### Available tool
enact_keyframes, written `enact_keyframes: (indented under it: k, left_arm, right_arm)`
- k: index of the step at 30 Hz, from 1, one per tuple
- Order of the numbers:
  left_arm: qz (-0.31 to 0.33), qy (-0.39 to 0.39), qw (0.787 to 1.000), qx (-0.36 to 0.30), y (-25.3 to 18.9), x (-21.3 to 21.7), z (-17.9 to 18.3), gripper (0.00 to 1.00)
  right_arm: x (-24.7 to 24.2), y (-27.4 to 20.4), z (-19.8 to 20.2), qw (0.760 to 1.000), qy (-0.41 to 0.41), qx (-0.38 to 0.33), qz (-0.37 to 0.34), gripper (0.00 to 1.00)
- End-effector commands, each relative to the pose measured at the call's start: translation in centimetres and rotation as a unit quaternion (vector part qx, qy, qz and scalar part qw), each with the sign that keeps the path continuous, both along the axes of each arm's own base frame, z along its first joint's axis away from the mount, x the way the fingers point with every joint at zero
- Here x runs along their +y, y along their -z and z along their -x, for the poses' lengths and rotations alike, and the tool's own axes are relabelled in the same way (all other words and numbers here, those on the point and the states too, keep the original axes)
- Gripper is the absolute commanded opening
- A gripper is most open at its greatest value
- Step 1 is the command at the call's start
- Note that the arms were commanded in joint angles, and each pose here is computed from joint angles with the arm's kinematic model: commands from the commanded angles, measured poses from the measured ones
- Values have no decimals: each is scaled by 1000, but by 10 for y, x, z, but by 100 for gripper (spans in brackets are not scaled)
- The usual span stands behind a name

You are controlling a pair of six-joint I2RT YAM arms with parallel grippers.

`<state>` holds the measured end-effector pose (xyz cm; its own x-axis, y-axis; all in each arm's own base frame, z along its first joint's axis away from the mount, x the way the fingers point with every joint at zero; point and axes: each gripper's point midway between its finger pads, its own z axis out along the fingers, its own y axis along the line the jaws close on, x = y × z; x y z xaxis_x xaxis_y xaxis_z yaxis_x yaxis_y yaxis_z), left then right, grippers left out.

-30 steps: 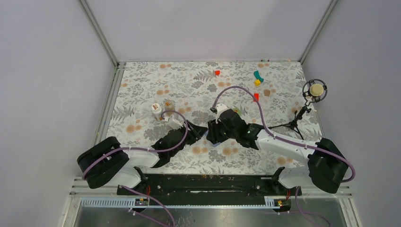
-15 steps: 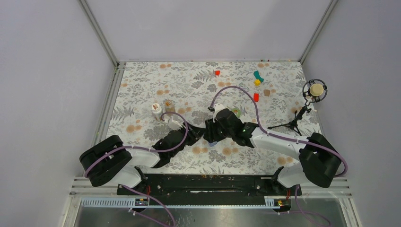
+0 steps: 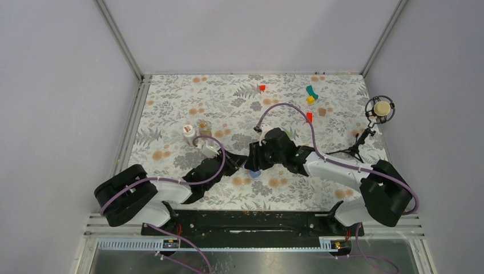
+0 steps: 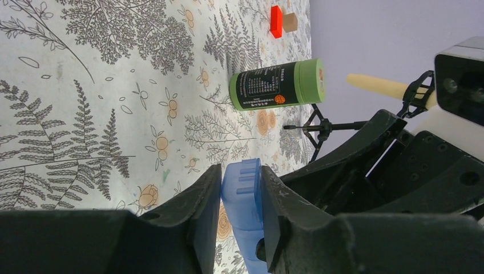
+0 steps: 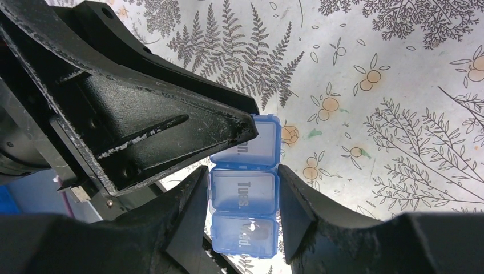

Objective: Sort the pills into containers
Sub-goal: Open the pill container.

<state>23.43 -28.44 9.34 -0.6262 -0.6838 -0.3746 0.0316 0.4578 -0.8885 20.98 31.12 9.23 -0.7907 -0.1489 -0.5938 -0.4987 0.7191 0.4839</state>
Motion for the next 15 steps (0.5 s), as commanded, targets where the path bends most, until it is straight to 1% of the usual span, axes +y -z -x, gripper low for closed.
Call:
enact_keyframes:
  k: [1,9,13,15]
  left_arm:
    - [20,0,999,-25,-17,0,-1,0]
    - [31,4,999,-40,-29,1,1,0]
    - [31,-1,999,-40,-33,4,0,0]
    - [36,0,999,-39,-37,4,0,0]
  right_arm:
    - [13,-34,1,997,-8,2,-78,43]
    - [0,-28,-10,993,39,31,-103,46]
    - [-9,-24,-15,990,64,54,-114,49]
    - [-14,-22,-17,988,81,59,-118,52]
